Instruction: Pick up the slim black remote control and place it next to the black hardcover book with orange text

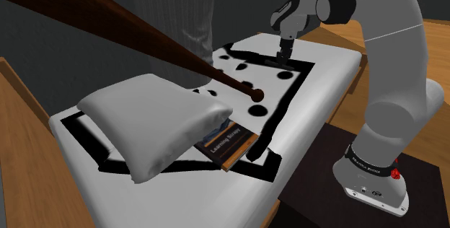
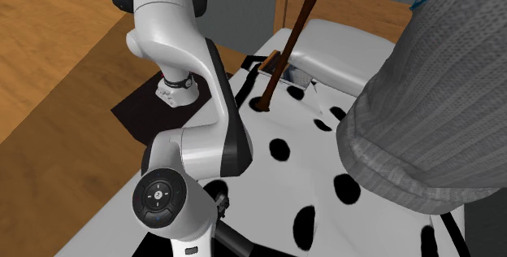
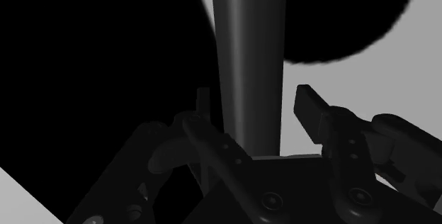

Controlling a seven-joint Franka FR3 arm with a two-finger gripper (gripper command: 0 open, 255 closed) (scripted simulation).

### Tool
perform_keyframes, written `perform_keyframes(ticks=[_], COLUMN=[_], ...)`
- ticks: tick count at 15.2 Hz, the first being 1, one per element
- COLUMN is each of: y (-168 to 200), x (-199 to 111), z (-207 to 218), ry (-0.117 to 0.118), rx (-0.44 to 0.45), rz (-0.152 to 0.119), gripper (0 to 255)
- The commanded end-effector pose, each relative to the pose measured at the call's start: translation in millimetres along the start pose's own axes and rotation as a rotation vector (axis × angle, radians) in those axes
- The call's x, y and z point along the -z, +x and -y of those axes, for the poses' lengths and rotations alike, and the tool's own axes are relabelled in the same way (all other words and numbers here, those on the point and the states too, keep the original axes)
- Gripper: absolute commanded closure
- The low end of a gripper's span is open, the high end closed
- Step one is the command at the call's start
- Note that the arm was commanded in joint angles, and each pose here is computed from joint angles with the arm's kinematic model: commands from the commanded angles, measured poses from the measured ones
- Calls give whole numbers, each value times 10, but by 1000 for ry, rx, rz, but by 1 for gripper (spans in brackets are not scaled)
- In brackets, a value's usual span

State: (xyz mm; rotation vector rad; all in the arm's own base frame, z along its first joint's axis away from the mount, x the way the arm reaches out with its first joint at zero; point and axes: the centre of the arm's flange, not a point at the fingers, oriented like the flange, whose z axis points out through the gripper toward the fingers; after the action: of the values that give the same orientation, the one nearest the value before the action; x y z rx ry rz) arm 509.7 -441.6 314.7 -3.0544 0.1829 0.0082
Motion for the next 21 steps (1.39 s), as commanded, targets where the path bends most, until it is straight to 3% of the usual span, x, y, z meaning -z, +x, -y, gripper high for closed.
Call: perform_keyframes(ticks=[1,9,21], y=[0,0,-6], x=[0,-1,631], z=[0,0,51], ry=[0,0,0], rx=[0,0,0], rz=[0,0,0], gripper=[255,255,255])
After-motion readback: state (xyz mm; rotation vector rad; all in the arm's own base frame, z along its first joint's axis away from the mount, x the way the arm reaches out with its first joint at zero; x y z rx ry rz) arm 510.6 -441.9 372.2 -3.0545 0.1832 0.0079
